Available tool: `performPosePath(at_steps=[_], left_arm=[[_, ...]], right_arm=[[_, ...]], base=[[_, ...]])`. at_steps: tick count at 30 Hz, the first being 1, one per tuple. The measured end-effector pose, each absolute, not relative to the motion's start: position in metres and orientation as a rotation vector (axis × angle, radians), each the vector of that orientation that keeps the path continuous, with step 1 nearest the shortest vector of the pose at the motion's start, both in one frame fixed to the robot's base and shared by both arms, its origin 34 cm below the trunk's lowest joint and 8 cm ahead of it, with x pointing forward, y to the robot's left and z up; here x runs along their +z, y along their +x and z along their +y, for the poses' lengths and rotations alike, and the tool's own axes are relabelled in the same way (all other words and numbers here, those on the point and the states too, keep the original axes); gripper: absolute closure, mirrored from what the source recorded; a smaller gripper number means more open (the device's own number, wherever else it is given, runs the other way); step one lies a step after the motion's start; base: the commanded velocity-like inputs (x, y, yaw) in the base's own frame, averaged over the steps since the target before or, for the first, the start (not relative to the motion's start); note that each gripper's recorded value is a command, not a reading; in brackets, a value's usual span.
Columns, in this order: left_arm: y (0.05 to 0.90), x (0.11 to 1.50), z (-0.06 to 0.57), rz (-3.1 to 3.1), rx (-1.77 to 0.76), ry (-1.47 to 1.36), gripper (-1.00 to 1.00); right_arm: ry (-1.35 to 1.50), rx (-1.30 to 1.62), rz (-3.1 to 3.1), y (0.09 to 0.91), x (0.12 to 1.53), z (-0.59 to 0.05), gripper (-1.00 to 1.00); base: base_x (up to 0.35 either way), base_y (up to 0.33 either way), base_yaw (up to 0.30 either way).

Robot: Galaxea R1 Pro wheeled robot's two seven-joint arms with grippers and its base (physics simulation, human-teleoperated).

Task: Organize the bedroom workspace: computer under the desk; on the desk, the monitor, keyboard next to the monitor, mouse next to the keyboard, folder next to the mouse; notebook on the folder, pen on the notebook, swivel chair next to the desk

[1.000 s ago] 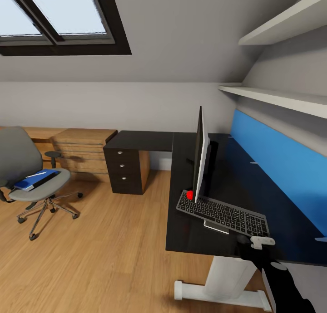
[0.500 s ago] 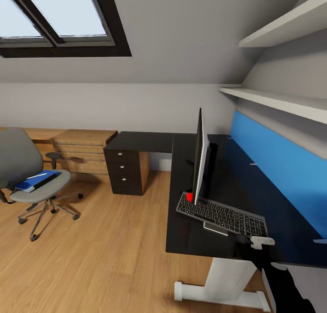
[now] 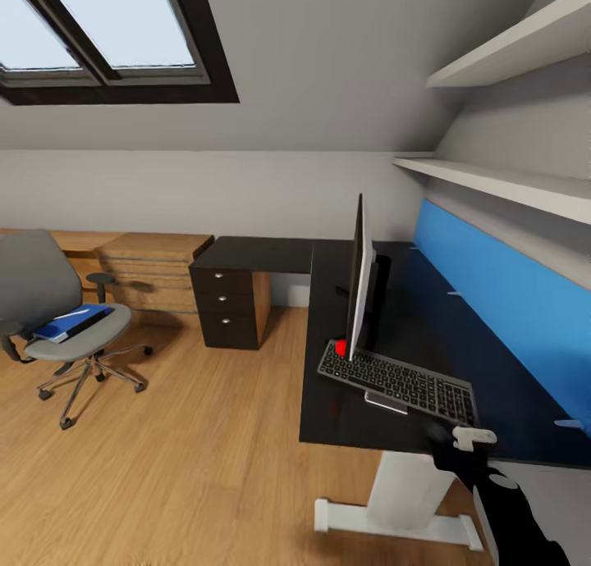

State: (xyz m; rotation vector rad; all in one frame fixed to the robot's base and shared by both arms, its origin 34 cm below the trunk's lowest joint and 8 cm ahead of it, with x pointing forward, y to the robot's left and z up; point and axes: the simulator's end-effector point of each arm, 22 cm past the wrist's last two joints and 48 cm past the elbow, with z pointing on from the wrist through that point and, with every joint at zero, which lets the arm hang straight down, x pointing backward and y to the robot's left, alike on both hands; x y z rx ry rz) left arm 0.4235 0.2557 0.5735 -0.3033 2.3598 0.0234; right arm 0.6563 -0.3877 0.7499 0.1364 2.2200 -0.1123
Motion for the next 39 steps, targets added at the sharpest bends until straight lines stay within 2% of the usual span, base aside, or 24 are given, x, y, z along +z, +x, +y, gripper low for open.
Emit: performPosePath(at_steps=[20, 26, 39], left_arm=[[0.424, 0.574, 0.256, 2.359, 0.024, -0.303, -1.0], [0.424, 0.574, 0.257, 2.359, 0.026, -0.305, -1.0], [0.423, 0.574, 0.258, 2.359, 0.026, -0.308, -1.0]], right_arm=[[0.109, -0.097, 2.187, 0.655, 0.739, -0.378, 1.0], [0.092, -0.067, 2.185, 0.646, 0.718, -0.361, 1.0], [0.079, 0.054, 2.18, 0.621, 0.676, -0.299, 1.0]], base=[[-0.325, 0.016, 0.0], [-0.205, 0.246, 0.0], [-0.017, 0.329, 0.0]])
